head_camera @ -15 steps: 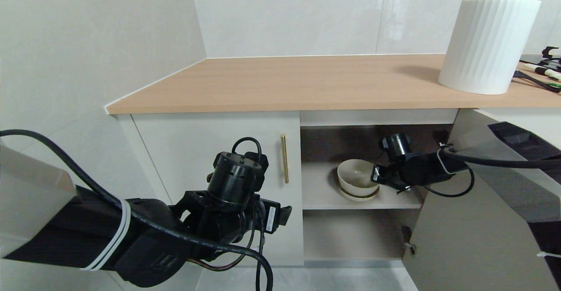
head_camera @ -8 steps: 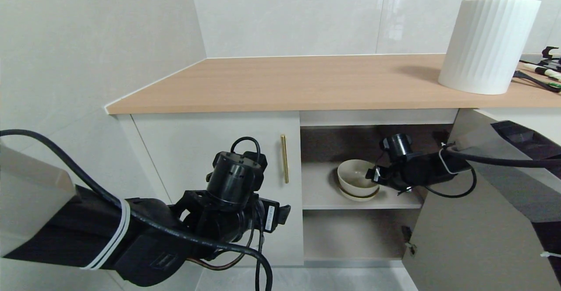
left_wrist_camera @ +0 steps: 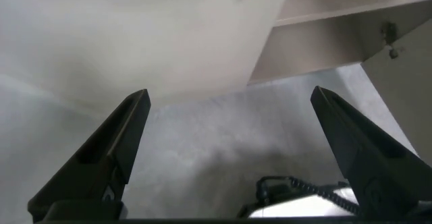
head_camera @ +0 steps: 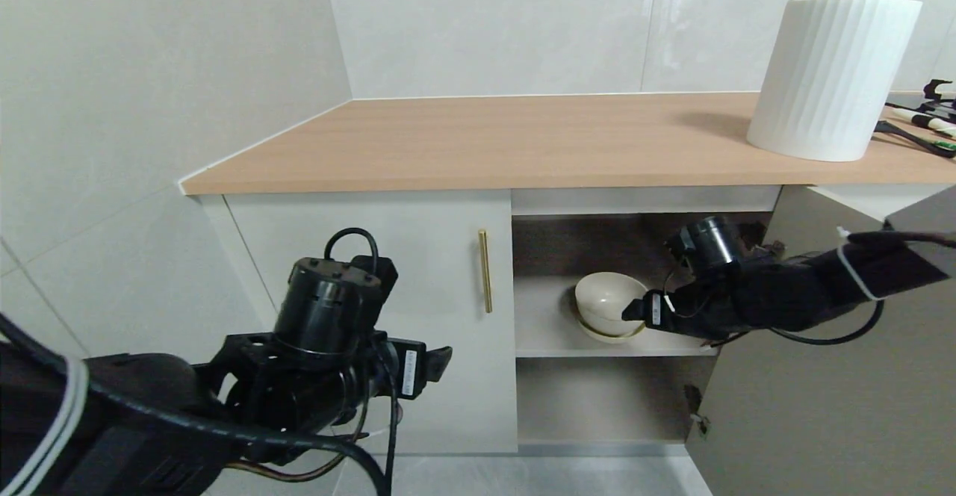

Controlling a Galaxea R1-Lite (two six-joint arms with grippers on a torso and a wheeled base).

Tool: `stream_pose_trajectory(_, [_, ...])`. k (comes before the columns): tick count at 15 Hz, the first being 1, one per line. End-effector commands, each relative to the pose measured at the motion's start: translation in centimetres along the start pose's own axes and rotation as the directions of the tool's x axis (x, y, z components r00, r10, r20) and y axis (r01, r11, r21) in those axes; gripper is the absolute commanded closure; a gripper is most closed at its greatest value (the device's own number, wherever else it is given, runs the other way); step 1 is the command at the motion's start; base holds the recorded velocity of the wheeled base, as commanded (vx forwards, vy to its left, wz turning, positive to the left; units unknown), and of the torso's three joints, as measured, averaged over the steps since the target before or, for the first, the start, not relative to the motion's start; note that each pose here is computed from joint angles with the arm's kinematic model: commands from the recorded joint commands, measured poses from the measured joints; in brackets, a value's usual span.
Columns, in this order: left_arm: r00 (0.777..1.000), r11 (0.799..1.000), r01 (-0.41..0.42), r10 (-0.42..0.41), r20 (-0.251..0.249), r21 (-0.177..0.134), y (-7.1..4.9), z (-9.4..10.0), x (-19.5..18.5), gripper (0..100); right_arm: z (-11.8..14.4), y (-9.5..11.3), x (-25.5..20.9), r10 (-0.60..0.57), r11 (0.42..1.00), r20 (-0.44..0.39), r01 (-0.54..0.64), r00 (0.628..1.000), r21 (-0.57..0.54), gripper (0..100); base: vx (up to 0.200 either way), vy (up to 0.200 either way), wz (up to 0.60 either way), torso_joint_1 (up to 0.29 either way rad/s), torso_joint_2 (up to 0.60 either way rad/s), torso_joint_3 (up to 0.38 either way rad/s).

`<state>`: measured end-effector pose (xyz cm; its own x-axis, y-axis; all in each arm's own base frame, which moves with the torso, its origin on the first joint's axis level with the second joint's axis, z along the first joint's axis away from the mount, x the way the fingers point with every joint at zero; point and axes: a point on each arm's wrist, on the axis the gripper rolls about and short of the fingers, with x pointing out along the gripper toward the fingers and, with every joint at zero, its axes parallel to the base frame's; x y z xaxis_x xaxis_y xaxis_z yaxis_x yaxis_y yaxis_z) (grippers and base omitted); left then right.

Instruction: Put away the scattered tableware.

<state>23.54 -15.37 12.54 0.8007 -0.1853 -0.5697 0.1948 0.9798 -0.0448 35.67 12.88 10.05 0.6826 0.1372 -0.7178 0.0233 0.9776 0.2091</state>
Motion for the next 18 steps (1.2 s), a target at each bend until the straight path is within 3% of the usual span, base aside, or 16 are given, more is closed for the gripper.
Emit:
stream_pose_trajectory(1, [0.999, 1.0, 0.004, -0.003, 0.042, -0.016, 1.7, 0.0, -4.0, 0, -2.7, 0.7, -9.5, 0.099, 0.992, 0.008, -0.098, 0.995, -0.085, 0, 0.0, 0.0, 0.0, 0.0, 0.0, 0.0])
stream_pose_trajectory(3, [1.0, 1.0, 0.011, -0.011, 0.027, -0.012, 2.8, -1.8, -6.3, 0, -4.9, -0.4, -10.2, 0.08, 0.992, -0.044, -0.084, 0.996, -0.099, 0, 0.0, 0.0, 0.0, 0.0, 0.0, 0.0])
stream_pose_trajectory(7, [1.0, 0.999, 0.011, -0.011, 0.013, -0.039, 3.2, -2.8, -7.1, 0, -9.1, -1.3, -11.5, 0.056, 0.986, -0.132, -0.075, 0.99, -0.149, 0, 0.0, 0.0, 0.0, 0.0, 0.0, 0.0])
stream_pose_trajectory(10, [1.0, 0.999, 0.023, -0.023, 0.01, -0.03, 2.9, -2.9, -7.2, 0, -8.9, -1.2, -13.7, 0.106, 0.981, -0.079, -0.117, 0.991, -0.156, 0, -0.2, 0.0, 0.0, 0.004, 0.0, 0.002])
stream_pose_trajectory(18, [1.0, 0.999, 0.02, -0.02, -0.003, -0.029, 2.9, -3.2, -7.0, 0, -9.3, -1.1, -13.4, 0.104, 0.979, -0.102, -0.119, 0.989, -0.163, 0, -0.2, 0.0, 0.0, 0.002, 0.0, 0.005])
